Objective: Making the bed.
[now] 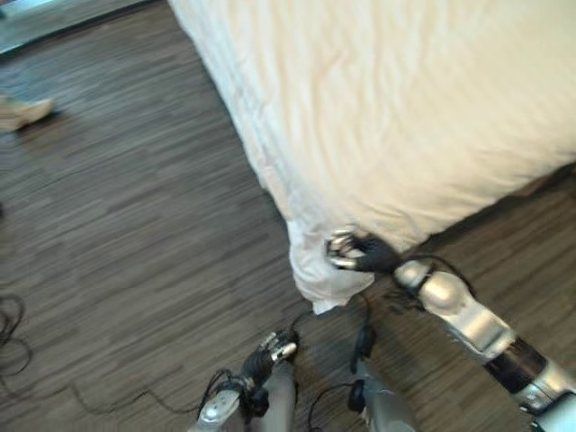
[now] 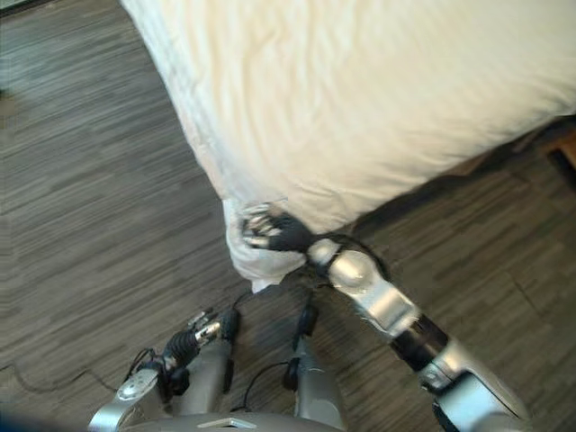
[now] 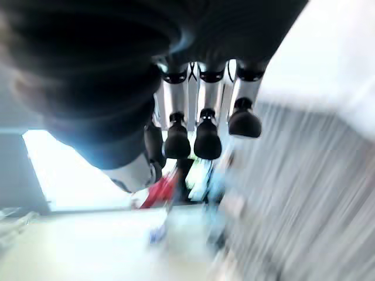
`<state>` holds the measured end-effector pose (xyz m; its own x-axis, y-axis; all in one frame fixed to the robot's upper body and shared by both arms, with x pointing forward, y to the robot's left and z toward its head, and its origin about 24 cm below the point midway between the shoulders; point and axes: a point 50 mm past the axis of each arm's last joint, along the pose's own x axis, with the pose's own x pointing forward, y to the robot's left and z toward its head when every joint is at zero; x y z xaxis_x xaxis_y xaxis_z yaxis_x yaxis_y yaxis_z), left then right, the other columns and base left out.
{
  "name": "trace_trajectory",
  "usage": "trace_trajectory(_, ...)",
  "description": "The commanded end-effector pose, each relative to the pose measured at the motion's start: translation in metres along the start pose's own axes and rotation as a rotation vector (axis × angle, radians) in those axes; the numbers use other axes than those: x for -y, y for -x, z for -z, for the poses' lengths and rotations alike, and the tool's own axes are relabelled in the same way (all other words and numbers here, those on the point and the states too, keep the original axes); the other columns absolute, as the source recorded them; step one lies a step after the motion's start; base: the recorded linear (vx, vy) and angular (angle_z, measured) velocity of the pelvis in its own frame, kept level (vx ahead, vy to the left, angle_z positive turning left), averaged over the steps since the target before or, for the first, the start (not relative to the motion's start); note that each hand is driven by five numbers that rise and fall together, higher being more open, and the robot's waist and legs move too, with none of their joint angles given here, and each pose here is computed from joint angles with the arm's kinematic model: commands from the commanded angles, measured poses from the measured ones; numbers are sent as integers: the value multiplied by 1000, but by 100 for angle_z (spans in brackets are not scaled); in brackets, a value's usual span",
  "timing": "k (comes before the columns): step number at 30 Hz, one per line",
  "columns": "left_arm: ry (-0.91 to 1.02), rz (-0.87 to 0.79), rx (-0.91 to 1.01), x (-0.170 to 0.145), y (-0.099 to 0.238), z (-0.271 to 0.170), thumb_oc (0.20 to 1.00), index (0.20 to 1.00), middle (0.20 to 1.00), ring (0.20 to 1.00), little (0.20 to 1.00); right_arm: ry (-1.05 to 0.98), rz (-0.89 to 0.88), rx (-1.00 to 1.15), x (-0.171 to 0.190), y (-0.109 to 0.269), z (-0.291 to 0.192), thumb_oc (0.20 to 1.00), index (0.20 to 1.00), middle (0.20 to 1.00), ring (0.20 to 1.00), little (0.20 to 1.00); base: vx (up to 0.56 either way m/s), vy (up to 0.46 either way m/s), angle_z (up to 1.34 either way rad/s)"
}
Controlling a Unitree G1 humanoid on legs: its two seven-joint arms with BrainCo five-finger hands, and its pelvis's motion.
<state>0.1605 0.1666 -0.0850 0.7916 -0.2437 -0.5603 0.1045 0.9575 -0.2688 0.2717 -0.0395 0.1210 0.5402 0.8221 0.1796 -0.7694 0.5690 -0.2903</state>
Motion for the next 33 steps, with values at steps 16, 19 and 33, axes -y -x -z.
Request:
trace_trajectory(16, -99, 58, 114, 34, -30, -29, 1000, 1000, 1000, 1000, 1000, 45, 678, -185, 131, -5, 20, 200, 200, 200, 200, 200, -72, -5, 15)
trace_trajectory(19, -127, 78, 120, 41, -32, -31, 1000, 1000, 1000, 1000, 1000, 5, 851, -341, 152, 32, 50, 200, 200, 200, 200, 200, -42, 61, 5)
trace_trajectory(33, -166, 100, 201, 43, -34, -52, 1000, 1000, 1000, 1000, 1000, -258, 991, -1326, 44, 262, 188, 200, 200, 200, 200, 200, -1, 45, 1)
